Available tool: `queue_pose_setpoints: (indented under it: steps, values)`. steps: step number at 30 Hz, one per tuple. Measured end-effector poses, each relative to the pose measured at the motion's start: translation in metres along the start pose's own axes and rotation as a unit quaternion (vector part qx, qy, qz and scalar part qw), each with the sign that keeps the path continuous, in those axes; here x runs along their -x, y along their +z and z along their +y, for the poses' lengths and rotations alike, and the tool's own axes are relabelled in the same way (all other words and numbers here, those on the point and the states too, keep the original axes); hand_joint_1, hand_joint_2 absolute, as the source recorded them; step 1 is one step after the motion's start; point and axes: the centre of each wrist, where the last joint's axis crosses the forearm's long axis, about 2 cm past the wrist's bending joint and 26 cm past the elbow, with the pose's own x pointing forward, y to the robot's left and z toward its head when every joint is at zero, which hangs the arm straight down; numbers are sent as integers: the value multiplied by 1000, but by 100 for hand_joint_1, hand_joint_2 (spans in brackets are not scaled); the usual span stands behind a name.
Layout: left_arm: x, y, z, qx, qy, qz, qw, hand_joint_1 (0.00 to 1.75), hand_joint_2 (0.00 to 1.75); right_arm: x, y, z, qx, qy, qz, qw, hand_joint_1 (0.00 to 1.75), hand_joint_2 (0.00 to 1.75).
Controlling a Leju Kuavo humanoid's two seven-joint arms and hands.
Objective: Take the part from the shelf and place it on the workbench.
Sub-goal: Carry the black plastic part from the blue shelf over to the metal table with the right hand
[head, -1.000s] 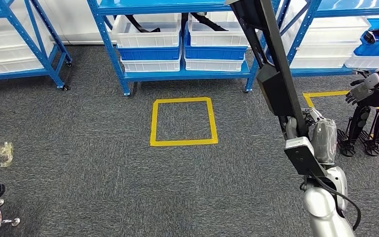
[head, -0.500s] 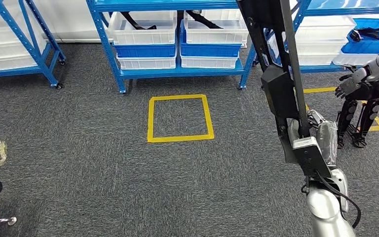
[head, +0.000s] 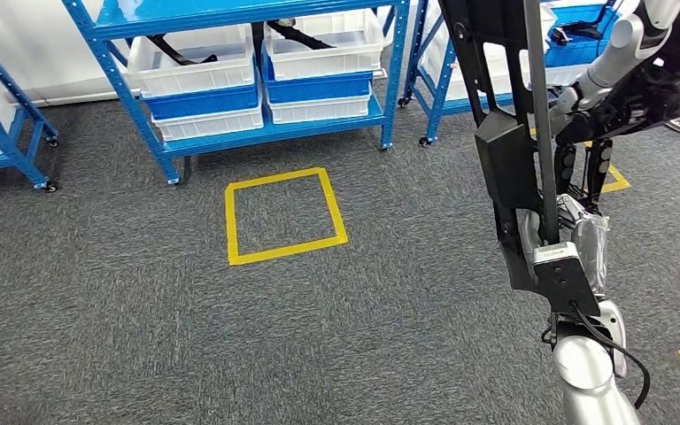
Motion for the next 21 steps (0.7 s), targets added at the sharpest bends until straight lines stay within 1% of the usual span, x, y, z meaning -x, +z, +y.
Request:
queue_pose_setpoints:
  steps: [21]
  values:
    - [-5,-4,0,2,3,-7,1000,0,175,4,-6,-7,18,5,-4,1000,175,175]
